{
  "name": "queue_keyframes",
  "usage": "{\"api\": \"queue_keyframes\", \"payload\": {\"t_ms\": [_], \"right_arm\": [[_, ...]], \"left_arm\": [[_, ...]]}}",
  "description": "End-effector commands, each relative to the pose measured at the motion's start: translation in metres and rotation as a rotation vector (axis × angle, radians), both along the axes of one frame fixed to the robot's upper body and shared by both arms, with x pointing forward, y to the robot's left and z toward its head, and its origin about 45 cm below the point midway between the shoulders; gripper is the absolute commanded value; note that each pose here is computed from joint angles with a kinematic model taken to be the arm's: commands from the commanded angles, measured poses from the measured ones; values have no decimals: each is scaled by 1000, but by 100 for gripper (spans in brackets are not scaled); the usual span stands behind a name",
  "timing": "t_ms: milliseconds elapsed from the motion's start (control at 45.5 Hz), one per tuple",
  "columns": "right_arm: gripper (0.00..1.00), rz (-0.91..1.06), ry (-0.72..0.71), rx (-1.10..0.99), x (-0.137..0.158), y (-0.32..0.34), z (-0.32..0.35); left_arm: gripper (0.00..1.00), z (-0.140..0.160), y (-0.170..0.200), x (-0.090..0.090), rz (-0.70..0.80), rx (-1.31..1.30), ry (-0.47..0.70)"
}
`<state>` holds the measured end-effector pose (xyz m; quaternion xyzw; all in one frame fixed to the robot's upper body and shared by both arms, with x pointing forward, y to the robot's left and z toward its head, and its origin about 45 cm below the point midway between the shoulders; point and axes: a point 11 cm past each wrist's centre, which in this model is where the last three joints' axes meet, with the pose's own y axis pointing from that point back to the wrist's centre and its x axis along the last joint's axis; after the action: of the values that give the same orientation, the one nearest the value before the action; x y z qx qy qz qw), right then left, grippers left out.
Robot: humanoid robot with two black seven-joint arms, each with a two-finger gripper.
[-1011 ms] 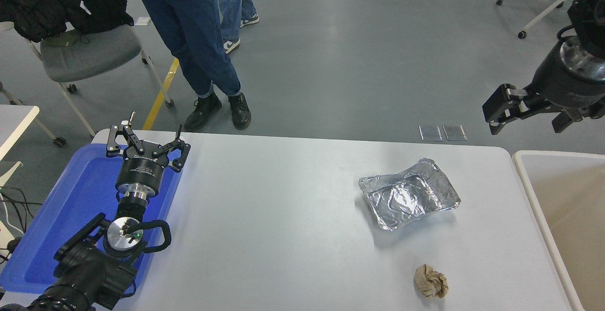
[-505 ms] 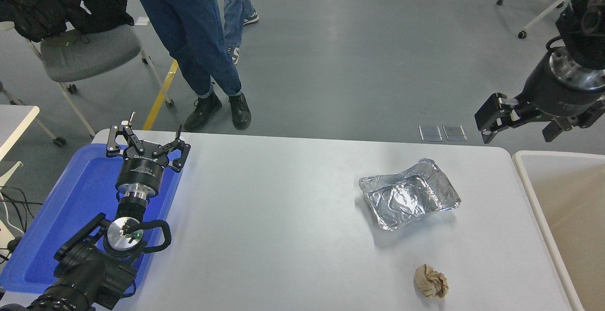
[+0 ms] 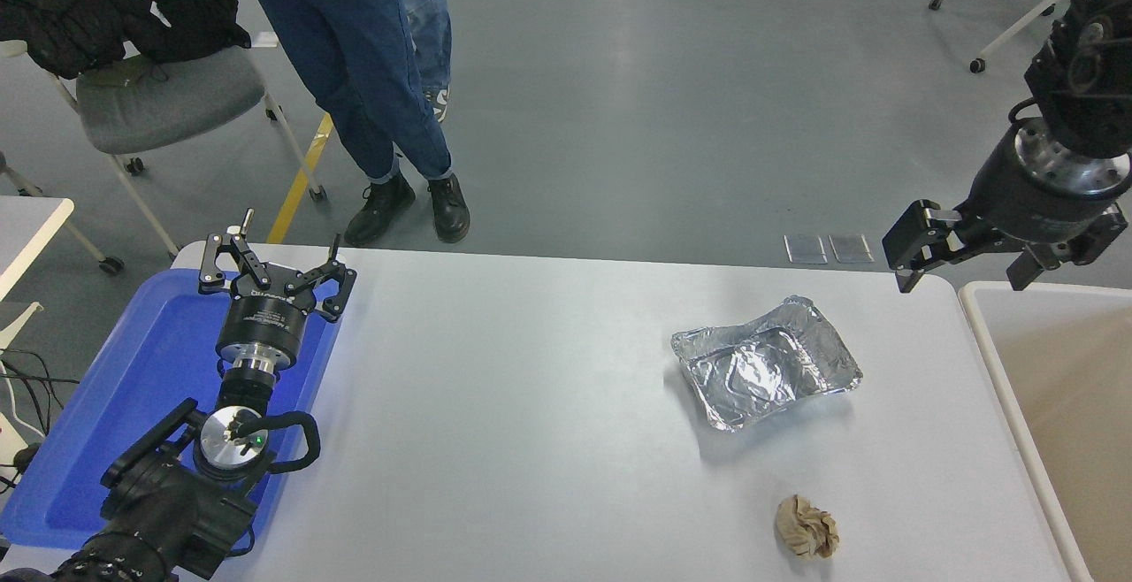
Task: Pick up foil plate and place in dustbin
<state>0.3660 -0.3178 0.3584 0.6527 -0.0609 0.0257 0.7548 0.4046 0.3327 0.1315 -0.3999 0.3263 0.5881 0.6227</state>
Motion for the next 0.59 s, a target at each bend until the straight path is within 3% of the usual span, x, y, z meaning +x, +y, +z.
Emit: {"api": "queue_keyframes", "payload": {"t_ms": [0, 571], "right_arm": [[100, -2, 14, 2, -2, -1, -5], [100, -21, 10, 9, -3, -7, -4]], "left_arm": [[100, 0, 0, 0, -1, 1, 0], [100, 0, 0, 0, 0, 0, 0]]}}
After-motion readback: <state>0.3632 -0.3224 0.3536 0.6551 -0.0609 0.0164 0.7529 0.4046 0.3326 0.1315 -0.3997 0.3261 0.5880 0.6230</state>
